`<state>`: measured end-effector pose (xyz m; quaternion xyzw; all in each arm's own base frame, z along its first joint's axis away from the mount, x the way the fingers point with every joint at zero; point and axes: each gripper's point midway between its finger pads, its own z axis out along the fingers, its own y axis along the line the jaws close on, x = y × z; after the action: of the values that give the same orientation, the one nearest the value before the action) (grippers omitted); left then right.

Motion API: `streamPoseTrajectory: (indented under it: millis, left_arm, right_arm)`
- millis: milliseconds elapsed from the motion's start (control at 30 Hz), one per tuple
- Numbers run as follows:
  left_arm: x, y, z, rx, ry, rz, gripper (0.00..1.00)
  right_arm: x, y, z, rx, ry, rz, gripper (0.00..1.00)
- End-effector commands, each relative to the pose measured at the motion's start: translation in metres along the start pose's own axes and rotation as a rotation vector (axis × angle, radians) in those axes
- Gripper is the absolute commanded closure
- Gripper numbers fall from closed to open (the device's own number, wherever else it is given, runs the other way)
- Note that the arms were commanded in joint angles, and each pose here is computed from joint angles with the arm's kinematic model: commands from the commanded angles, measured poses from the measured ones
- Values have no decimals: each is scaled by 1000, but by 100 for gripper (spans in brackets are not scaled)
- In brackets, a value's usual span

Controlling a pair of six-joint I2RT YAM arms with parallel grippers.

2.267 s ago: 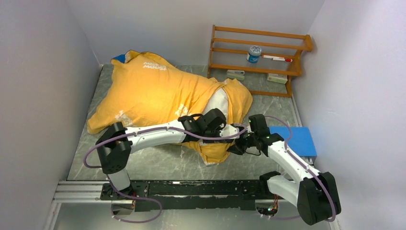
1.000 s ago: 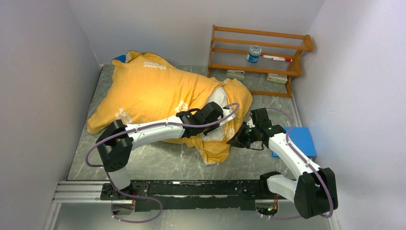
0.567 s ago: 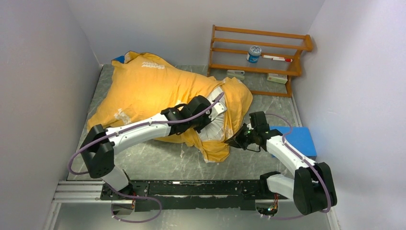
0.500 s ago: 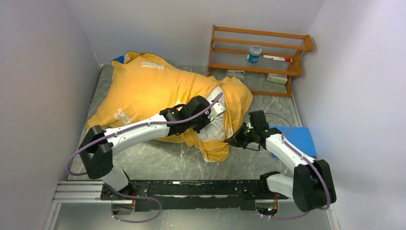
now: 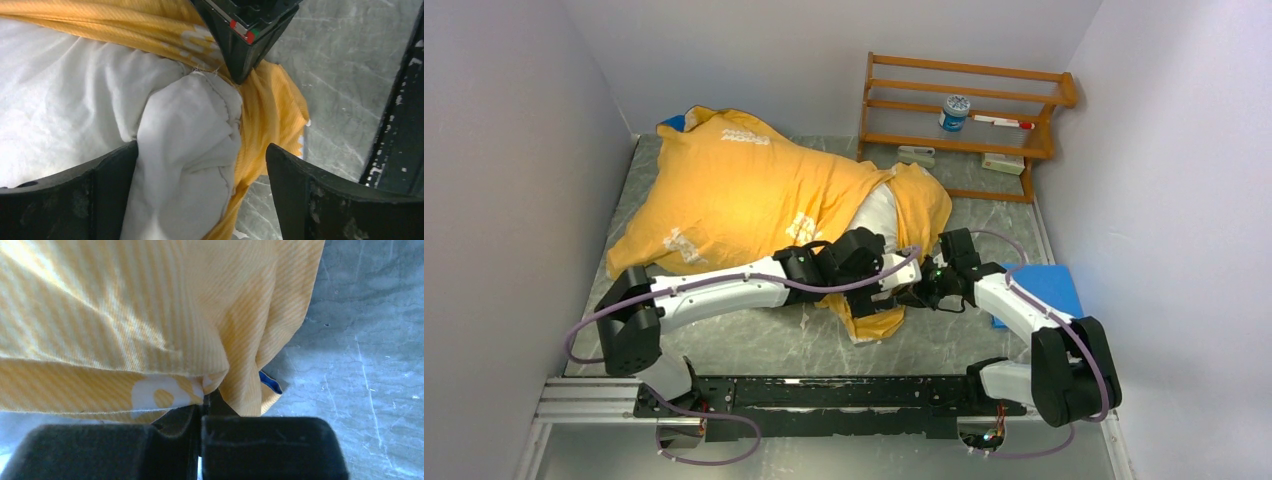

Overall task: Remove the pillowcase from the pillow
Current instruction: Remove the pillow from the pillowcase.

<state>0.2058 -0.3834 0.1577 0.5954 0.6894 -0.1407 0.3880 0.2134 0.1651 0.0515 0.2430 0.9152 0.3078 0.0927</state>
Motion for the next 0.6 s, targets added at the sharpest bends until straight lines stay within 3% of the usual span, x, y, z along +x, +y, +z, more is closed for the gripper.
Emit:
streamPoseTrajectory:
  millis: [0,167,267,333,367,400,433,467,567]
  left_arm:
    - [-4,16,13,-47,17,93,2]
    - [31,40,33,-201,168,137,2]
    - [40,45,45,-250,193,152,2]
    - [44,44,52,-259,189,146,17]
    - [47,46,52,-290,192,134,31]
    - [49,50,51,-322,196,120,61]
    - [48,55,46,-359,193,102,79]
    - [44,61,41,-394,175,83,91]
    - [23,78,15,-469,102,24,95]
  right_arm:
    - [4,-15,3,26,-10,1,100]
    - [1,-9,-2,21,-21,-8,100]
    - [1,-6,-4,11,-25,-4,100]
    - [0,-3,-6,0,-32,-1,100]
    - [0,-4,-7,2,-38,2,100]
    - [-1,-5,-8,10,-47,7,100]
    - [-2,-8,-9,23,-57,14,100]
    - [-3,-12,-9,42,-72,25,100]
    - [-2,-20,-6,61,-83,43,100]
